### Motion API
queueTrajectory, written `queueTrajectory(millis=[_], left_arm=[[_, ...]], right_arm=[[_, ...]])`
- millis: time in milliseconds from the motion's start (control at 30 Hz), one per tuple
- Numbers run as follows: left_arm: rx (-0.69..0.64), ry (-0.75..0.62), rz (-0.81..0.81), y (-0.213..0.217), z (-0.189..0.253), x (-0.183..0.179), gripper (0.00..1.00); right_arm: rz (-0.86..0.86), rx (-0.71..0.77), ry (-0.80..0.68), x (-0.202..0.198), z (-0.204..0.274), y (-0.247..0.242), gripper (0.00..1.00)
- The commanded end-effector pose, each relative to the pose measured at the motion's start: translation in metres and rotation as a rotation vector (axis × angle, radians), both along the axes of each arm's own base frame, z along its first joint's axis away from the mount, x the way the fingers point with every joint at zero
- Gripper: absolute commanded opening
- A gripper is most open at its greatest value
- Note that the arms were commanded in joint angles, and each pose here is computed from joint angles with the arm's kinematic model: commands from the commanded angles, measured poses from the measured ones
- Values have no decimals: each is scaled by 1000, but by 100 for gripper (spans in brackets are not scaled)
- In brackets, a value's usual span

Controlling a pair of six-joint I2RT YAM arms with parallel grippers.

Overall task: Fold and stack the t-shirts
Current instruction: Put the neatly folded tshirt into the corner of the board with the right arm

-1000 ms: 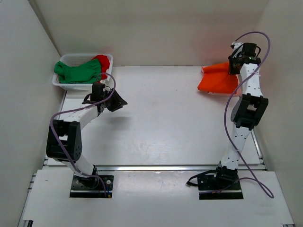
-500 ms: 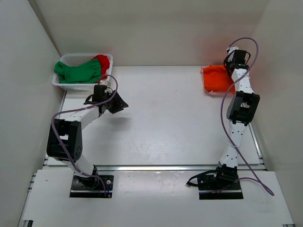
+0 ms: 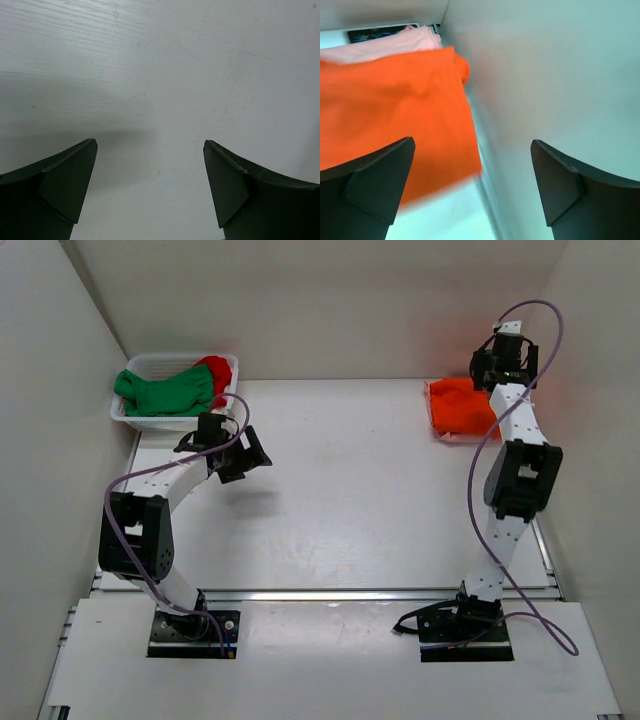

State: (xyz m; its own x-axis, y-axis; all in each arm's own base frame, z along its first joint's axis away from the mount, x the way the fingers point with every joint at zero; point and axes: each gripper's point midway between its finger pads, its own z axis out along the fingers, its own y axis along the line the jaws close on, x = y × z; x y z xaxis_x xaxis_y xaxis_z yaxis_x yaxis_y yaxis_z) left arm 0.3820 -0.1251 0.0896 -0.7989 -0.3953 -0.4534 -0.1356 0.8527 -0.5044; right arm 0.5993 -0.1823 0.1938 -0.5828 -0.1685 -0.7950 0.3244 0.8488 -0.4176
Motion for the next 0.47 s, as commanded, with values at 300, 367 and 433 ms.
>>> queueTrajectory(millis=[300,367,433], left_arm=[[96,235,-374,-10,-13,-91,99],[56,242,-412,-9,-21,-115,98],[45,189,-395,-5,-7,-111,98]], right_arm=[[67,111,100,-176,29,167,99],[79,111,109,-205,19,179,99],[116,157,155,-233,-2,192,99]])
